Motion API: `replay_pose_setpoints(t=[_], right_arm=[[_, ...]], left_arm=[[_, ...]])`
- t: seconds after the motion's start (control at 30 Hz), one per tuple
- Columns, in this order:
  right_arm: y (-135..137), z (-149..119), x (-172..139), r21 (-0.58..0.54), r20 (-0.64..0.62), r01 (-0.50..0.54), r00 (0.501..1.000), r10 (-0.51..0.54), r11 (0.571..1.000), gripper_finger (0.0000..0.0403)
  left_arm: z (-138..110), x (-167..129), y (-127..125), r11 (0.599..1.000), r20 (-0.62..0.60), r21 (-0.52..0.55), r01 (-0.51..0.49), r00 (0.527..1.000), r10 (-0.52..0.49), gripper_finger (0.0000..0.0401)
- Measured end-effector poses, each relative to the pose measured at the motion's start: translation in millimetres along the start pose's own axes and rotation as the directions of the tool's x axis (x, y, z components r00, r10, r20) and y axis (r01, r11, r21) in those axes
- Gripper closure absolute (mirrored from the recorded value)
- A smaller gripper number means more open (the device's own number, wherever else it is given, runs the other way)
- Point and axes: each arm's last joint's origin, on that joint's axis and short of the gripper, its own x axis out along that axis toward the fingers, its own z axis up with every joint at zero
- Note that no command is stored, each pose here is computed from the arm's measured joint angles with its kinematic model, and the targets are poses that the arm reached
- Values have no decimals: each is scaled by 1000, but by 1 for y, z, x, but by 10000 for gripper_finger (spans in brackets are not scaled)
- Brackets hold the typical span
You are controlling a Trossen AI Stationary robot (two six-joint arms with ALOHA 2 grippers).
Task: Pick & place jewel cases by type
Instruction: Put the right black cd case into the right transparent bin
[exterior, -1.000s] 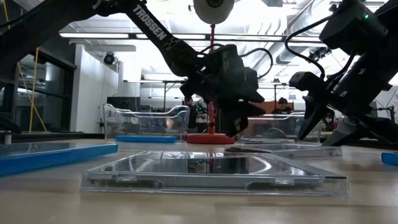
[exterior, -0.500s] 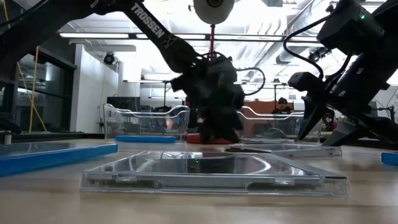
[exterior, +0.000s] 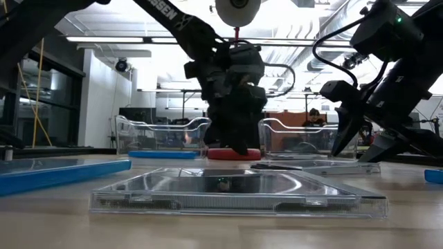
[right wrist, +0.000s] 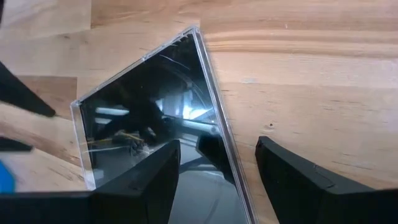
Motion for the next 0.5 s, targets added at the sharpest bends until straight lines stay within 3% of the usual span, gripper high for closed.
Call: replay_pose_setpoints(t=[0.27, 0.5], right_arm=[[1, 3, -5, -65, -33, -12, 999, 10, 998, 194], [-9, 16, -24, -123, -29, 42, 999, -46, 991, 231]], left_arm=[[-6, 10, -11, 997, -8, -51, -65, 998, 65, 247], [-25, 20, -13, 992, -31, -88, -88, 996, 86, 247]])
